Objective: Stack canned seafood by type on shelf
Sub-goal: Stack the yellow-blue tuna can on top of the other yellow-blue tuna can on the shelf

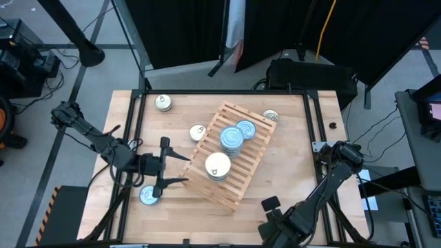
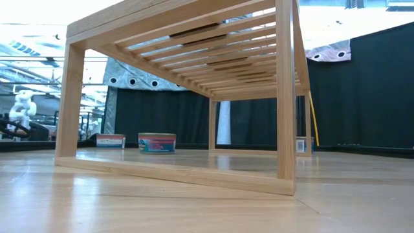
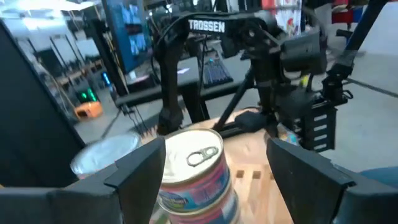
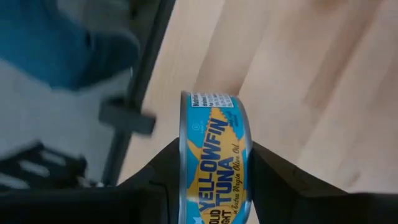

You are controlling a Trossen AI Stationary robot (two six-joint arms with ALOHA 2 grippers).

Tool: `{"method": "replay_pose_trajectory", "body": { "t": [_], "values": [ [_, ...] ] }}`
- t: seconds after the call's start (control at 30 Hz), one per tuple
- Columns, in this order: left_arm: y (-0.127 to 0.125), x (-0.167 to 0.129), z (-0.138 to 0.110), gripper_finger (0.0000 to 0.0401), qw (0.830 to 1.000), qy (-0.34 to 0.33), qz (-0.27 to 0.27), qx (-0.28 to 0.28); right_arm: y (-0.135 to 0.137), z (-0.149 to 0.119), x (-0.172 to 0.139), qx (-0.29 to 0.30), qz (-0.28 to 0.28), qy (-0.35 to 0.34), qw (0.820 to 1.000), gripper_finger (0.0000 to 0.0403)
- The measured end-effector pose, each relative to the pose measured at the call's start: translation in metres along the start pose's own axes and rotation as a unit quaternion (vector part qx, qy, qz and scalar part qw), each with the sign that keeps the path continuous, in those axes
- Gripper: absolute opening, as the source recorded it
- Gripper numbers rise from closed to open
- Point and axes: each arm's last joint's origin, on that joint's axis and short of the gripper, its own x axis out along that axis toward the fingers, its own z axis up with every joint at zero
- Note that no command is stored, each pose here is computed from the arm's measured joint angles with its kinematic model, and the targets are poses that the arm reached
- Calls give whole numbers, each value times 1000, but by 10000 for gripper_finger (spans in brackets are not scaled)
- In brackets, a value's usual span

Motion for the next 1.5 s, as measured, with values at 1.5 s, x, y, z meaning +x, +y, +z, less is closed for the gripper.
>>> {"method": "replay_pose_trajectory", "body": {
  "t": [1.5],
  "values": [
    [5,-2,15,287,997,-69,21,21,-155,-120,-131,491,-371,-604,507,137]
  ]
}}
